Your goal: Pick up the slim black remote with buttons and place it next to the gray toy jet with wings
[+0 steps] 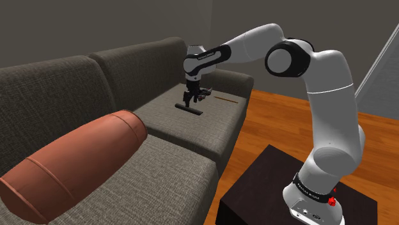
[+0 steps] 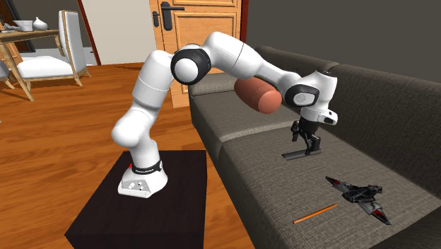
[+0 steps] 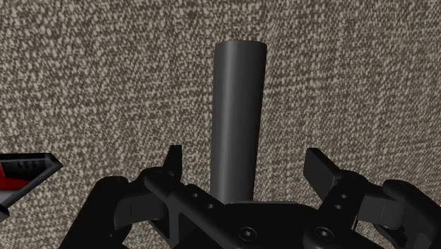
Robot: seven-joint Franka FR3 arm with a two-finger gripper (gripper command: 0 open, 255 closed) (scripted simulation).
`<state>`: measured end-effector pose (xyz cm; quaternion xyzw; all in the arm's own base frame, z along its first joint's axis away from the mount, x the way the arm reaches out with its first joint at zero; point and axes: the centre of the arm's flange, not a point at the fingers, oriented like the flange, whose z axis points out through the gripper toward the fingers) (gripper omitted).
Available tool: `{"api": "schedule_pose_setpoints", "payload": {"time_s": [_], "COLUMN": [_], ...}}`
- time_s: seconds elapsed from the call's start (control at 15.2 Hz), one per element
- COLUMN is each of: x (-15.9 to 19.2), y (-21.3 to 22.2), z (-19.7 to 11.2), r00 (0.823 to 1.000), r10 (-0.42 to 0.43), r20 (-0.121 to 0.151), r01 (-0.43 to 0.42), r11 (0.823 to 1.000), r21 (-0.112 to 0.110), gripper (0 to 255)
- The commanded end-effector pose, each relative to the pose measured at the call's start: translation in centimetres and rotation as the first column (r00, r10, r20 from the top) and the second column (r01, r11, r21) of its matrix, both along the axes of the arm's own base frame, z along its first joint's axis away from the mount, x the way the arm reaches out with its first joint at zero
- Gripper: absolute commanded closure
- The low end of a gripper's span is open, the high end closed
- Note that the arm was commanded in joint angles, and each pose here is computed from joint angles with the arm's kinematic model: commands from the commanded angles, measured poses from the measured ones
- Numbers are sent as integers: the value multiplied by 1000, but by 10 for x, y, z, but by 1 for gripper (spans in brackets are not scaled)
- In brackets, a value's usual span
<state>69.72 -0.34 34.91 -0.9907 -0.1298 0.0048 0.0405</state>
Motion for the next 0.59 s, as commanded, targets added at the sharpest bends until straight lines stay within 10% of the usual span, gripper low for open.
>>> {"api": "schedule_pose_setpoints", "payload": {"time_s": [0.0, 0.53], "x": [1, 1], "y": [-1, -2], "z": [22, 33], "r00": [1000, 1000], "r10": [0, 0], "r20": [-1, -1], "r01": [0, 0], "r11": [1000, 1000], "r21": [0, 0], "gripper": [0, 0]}}
